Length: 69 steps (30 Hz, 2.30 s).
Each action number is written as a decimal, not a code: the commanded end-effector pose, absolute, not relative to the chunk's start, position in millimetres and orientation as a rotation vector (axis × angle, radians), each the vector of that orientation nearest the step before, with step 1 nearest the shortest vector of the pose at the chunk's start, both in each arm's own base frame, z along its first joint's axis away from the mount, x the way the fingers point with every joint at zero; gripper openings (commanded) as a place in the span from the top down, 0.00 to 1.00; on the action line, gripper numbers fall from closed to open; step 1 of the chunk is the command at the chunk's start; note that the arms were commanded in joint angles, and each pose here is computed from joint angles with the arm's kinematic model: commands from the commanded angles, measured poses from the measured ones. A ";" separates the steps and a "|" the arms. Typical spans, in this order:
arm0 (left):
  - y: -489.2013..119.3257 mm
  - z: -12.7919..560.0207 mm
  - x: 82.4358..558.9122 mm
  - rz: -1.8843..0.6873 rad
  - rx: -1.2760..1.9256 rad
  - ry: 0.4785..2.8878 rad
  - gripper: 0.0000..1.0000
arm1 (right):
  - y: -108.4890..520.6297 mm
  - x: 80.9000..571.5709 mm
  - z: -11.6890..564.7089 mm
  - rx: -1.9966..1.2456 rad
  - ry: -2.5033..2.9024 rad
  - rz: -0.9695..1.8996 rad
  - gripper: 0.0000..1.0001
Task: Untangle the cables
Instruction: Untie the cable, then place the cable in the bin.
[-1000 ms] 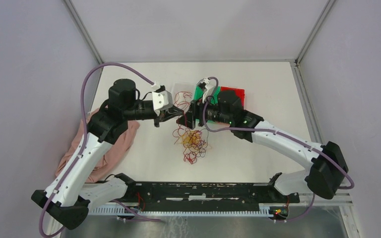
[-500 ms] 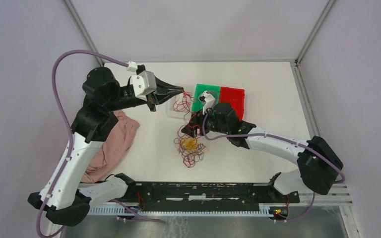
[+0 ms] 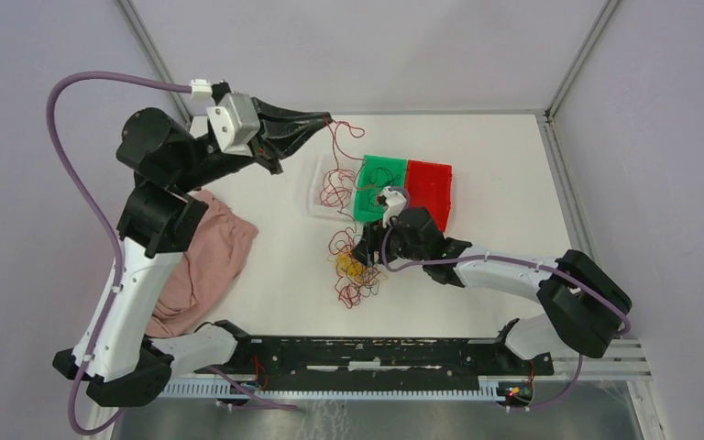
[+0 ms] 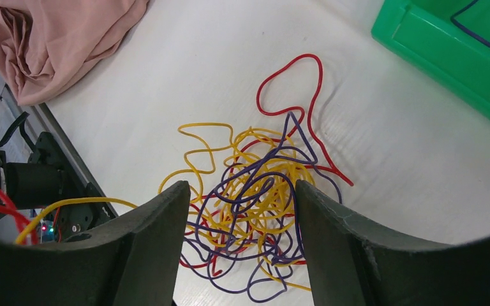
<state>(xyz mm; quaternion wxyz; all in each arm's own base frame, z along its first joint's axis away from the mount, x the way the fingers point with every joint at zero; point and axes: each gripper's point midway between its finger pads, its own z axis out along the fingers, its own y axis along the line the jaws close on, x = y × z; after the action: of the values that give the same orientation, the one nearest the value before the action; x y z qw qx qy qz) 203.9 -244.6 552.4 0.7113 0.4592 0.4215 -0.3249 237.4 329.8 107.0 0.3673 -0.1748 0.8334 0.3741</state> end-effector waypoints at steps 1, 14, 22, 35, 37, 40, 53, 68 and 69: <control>-230.3 618.6 194.1 -0.676 0.899 0.792 0.97 | 330.8 245.0 122.6 -0.443 2.051 0.955 0.32; -203.7 715.0 178.5 -0.541 0.772 0.575 0.97 | 312.9 232.2 95.2 -0.431 2.098 0.923 0.36; -207.0 655.4 233.0 -0.387 0.791 0.771 0.97 | 299.5 238.0 146.1 -0.435 2.004 0.859 0.33; -211.3 461.5 329.6 -0.205 0.831 1.250 0.97 | 244.5 254.9 203.5 -0.326 1.894 0.598 0.31; -213.0 440.8 340.0 -0.177 0.847 1.282 0.97 | 239.4 256.2 204.5 -0.311 1.896 0.577 0.34; -216.4 414.7 359.4 -0.137 0.869 1.328 0.97 | 232.2 258.7 205.4 -0.289 1.902 0.543 0.36; -213.0 347.1 432.3 -0.054 0.887 1.489 0.97 | 222.6 260.2 199.9 -0.281 1.916 0.496 0.38; -207.3 280.3 478.2 -0.006 0.969 1.563 0.97 | 204.4 262.6 200.8 -0.245 1.919 0.465 0.40; -208.5 275.1 479.6 -0.010 0.974 1.570 0.97 | 204.5 262.7 201.5 -0.243 1.918 0.469 0.40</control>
<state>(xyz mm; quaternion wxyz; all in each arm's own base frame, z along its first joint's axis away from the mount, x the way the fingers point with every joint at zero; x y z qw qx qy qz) 465.8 -199.4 256.4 0.5749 0.4099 0.7081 -0.0097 256.7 207.7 179.8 0.5206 -0.1127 0.8240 0.1931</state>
